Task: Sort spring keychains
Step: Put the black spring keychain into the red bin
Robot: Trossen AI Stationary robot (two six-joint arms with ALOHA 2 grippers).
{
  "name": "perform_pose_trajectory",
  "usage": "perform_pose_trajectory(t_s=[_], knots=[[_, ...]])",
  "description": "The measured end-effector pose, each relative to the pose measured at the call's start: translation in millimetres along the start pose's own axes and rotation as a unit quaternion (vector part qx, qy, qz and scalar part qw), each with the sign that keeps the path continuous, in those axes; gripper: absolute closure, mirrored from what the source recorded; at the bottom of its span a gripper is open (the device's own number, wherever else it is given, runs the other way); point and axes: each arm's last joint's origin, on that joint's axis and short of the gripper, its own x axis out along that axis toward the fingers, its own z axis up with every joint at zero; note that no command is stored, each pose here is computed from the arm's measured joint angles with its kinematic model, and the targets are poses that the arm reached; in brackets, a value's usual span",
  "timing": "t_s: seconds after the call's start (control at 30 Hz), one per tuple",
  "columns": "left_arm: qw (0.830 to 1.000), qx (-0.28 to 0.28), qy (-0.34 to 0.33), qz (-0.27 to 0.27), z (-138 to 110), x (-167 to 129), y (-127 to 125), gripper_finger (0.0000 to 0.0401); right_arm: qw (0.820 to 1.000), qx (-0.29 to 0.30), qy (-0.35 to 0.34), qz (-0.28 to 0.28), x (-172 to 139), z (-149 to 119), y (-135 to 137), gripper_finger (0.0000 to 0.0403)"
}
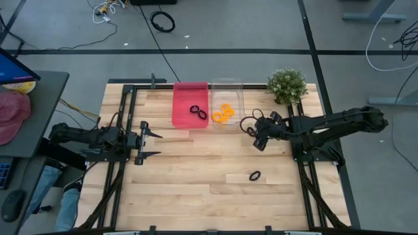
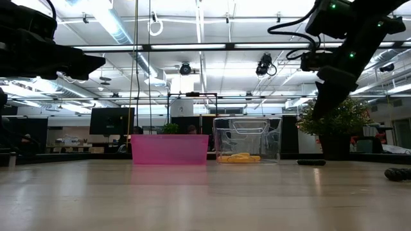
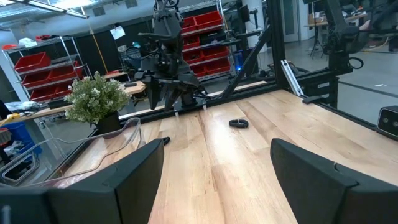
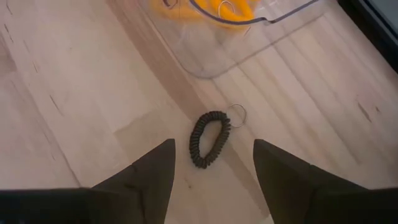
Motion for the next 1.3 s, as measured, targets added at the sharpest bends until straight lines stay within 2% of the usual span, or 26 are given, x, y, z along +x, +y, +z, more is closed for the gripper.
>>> perform_pose_trajectory(t_s=[0.27, 0.57, 0.83, 1.13, 1.3], knots=[[1.0, 0.0, 0.0, 0.0, 0, 0, 0, 0.0103, 1.0, 0.02, -0.005, 0.002, 2, 0, 0, 0.0182], [1.0, 0.0, 0.0, 0.0, 0, 0, 0, 0.0103, 0.999, 0.027, -0.006, 0.018, 28, -19, -6, 0.0182], [1.0, 0.0, 0.0, 0.0, 0, 0, 0, 0.0103, 0.999, 0.046, -0.014, 0.005, 48, -31, -15, 0.0182], [1.0, 0.0, 0.0, 0.0, 0, 0, 0, 0.0103, 0.999, 0.027, -0.022, 0.005, 73, -24, -9, 0.0182], [1.0, 0.0, 0.0, 0.0, 0, 0, 0, 0.0103, 0.999, 0.028, 0.02, -0.004, 91, -29, -10, 0.0182]])
